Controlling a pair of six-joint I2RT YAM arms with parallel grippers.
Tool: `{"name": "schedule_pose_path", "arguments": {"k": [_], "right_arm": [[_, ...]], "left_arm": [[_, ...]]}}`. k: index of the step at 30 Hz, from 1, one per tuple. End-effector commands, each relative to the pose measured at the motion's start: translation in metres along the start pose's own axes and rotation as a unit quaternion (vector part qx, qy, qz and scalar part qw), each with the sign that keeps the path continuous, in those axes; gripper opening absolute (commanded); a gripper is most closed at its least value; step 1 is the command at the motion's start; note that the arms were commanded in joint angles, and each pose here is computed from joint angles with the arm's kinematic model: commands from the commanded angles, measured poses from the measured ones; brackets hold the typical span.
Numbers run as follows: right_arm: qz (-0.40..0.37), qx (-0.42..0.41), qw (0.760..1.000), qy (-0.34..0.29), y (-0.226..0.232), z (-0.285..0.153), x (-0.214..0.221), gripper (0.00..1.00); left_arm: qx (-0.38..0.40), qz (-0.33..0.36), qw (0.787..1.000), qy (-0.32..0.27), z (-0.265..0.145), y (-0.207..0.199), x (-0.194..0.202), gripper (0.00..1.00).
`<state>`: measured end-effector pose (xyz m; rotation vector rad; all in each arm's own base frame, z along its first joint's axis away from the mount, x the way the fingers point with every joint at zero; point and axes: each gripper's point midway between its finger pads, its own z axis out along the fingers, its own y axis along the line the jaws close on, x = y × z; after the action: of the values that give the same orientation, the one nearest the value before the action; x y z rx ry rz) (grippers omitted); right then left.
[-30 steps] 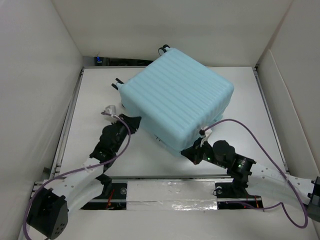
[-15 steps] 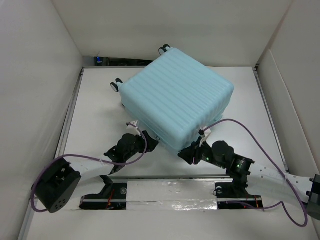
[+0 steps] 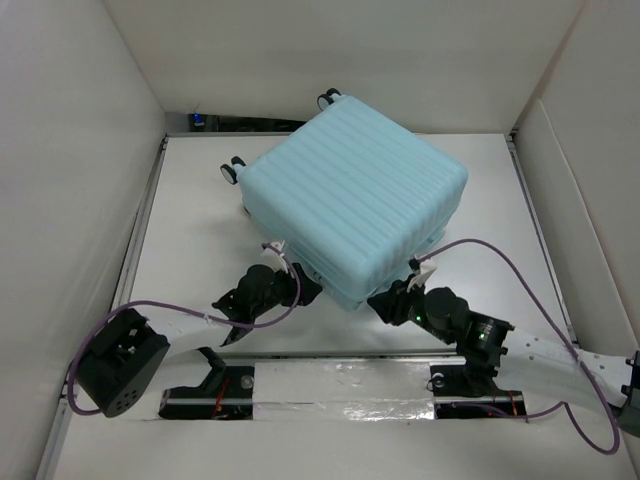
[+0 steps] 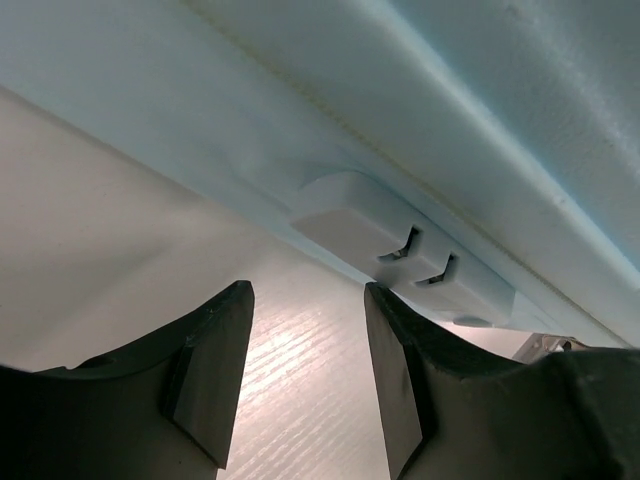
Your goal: Pack the luggage
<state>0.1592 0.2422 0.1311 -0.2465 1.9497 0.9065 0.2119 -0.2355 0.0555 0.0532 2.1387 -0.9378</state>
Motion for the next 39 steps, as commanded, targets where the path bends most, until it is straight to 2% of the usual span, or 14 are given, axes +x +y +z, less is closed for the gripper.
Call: {"name": "schedule_pose_path", "arguments": {"k": [1, 6, 9, 11, 12, 15, 16, 19, 22, 25, 29, 32, 35, 39], "right_arm": [[-0.005, 0.087, 0.995, -0.046, -0.018, -0.006, -0.035, 0.37], [-0.009, 0.128, 0.989, -0.078, -0.036, -0.013, -0.059, 0.43], [-0.023, 0.076, 0.995, -0.066, -0.021, -0.010, -0.063, 0.26], [-0.024, 0.032, 0.997, -0.060, -0.007, -0.011, -0.058, 0.07], [-0.019, 0.021, 0.998, -0.056, -0.003, -0.011, -0.054, 0.02], [-0.017, 0.011, 0.999, -0.044, -0.003, -0.015, -0.034, 0.08], [-0.017, 0.018, 0.999, -0.044, -0.007, -0.016, -0.030, 0.19], [-0.013, 0.036, 0.998, -0.042, -0.016, -0.023, -0.026, 0.38], [-0.002, 0.059, 0.997, -0.056, -0.026, -0.027, -0.029, 0.47], [0.006, 0.079, 0.994, -0.071, -0.033, -0.025, -0.033, 0.49], [0.004, 0.163, 0.981, -0.101, -0.060, -0.025, -0.049, 0.50], [0.004, 0.201, 0.976, -0.089, -0.076, -0.021, -0.050, 0.49], [0.007, 0.207, 0.975, -0.081, -0.079, -0.020, -0.047, 0.48], [0.001, 0.194, 0.975, -0.109, -0.078, -0.020, -0.055, 0.48]], "left_arm": [[0.109, 0.017, 0.990, -0.083, 0.007, -0.066, -0.062, 0.46], [0.138, 0.014, 0.988, -0.068, 0.020, -0.088, -0.061, 0.46], [0.149, 0.024, 0.987, -0.057, 0.033, -0.107, -0.059, 0.46], [0.151, 0.024, 0.987, -0.057, 0.040, -0.113, -0.062, 0.46], [0.157, 0.020, 0.986, -0.053, 0.046, -0.120, -0.062, 0.46], [0.169, 0.019, 0.984, -0.053, 0.058, -0.133, -0.067, 0.46], [0.168, 0.019, 0.984, -0.052, 0.061, -0.134, -0.068, 0.46], [0.159, 0.018, 0.986, -0.053, 0.069, -0.133, -0.070, 0.46], [0.147, 0.021, 0.987, -0.054, 0.069, -0.128, -0.069, 0.46], [0.135, 0.023, 0.989, -0.051, 0.065, -0.120, -0.065, 0.46], [0.115, 0.026, 0.992, -0.047, 0.061, -0.109, -0.059, 0.47], [0.104, 0.028, 0.993, -0.043, 0.059, -0.103, -0.057, 0.48], [0.098, 0.032, 0.994, -0.044, 0.057, -0.101, -0.057, 0.49], [0.094, 0.034, 0.994, -0.042, 0.056, -0.096, -0.057, 0.50]]}}
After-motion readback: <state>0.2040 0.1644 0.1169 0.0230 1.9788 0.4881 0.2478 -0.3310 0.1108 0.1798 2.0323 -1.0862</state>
